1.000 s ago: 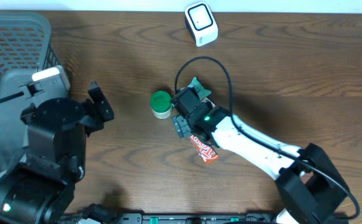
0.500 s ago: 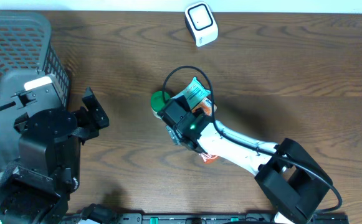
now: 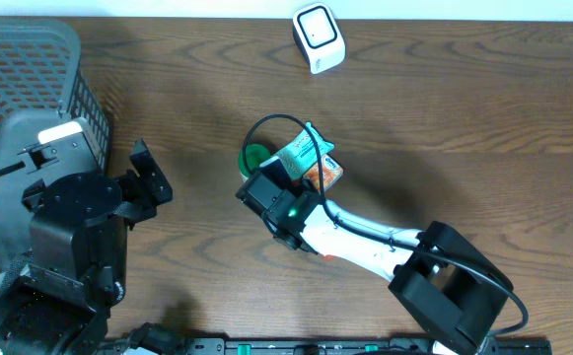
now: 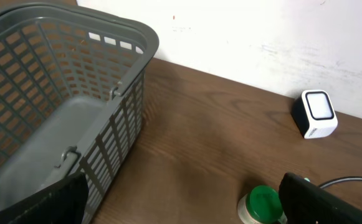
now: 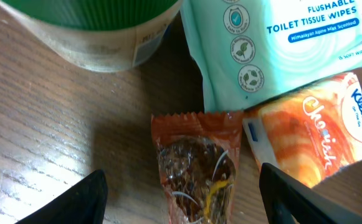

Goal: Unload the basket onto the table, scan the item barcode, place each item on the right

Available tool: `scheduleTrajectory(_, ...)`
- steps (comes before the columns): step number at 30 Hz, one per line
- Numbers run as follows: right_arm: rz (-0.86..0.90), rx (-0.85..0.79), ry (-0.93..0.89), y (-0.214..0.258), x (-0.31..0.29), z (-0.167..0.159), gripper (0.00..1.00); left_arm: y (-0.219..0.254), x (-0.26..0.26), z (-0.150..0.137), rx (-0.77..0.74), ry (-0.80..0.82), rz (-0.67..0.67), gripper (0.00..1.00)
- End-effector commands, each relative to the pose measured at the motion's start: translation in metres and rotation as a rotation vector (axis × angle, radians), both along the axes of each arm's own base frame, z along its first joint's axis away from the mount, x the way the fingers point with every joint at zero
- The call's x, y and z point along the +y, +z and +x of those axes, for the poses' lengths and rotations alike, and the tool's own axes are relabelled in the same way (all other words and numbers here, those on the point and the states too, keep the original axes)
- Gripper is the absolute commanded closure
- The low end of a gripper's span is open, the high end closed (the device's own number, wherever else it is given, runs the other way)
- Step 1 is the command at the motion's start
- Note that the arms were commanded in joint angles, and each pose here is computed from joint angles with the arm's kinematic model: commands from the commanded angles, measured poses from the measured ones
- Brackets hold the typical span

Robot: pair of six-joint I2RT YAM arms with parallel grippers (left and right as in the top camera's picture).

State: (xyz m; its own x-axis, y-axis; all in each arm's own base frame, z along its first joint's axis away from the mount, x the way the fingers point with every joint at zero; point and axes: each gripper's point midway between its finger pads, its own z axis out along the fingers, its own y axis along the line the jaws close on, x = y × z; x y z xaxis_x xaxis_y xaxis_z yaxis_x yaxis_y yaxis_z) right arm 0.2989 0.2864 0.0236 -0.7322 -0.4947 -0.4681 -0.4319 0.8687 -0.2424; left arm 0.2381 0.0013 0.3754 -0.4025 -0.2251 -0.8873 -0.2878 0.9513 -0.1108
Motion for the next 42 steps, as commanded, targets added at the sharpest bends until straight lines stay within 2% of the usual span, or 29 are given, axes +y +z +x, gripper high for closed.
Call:
scheduleTrajectory(1, -0.027, -0.043, -0.012, 0.006, -0.001, 0.008, 0.26, -0.001, 0.005, -0.001, 0.001, 0.025, 0.013, 0.02)
scheduleTrajectory(6, -0.030, -0.054, 0.014, -0.002, 0.005, 0.013, 0.27, -0.001, 0.005, -0.001, 0.002, 0.025, 0.013, 0.02)
scheduleTrajectory(10, -0.060, -0.049, 0.027, -0.015, 0.004, 0.014, 0.32, -0.001, 0.005, -0.001, 0.002, 0.025, 0.013, 0.02)
scheduleTrajectory(16, -0.081, -0.055, 0.021, -0.017, 0.000, 0.014, 0.55, -0.001, 0.005, -0.001, 0.002, 0.025, 0.013, 0.02)
scheduleTrajectory(18, -0.081, -0.055, 0.021, -0.017, 0.000, 0.014, 0.69, -0.001, 0.005, -0.001, 0.003, 0.025, 0.013, 0.02)
scheduleTrajectory(21, -0.093, -0.058, 0.016, -0.017, -0.003, 0.015, 0.83, -0.003, 0.006, -0.002, 0.012, 0.025, 0.017, 0.02)
scheduleTrajectory(25, -0.105, -0.066, 0.012, -0.015, -0.005, 0.015, 0.99, -0.008, 0.007, -0.005, 0.037, 0.025, 0.027, 0.02)
scheduleTrajectory(31, -0.016, 0.056, 0.050, 0.005, 0.002, 0.003, 0.99, -0.014, 0.008, -0.008, 0.066, 0.025, 0.039, 0.02)
scheduleTrajectory(35, 0.210, 0.223, 0.181, 0.038, 0.028, -0.017, 0.99, -0.015, 0.008, -0.010, 0.075, 0.025, 0.042, 0.02)
scheduleTrajectory(42, 0.533, 0.437, 0.229, 0.087, 0.021, -0.025, 0.99, -0.015, 0.008, -0.010, 0.075, 0.025, 0.042, 0.02)
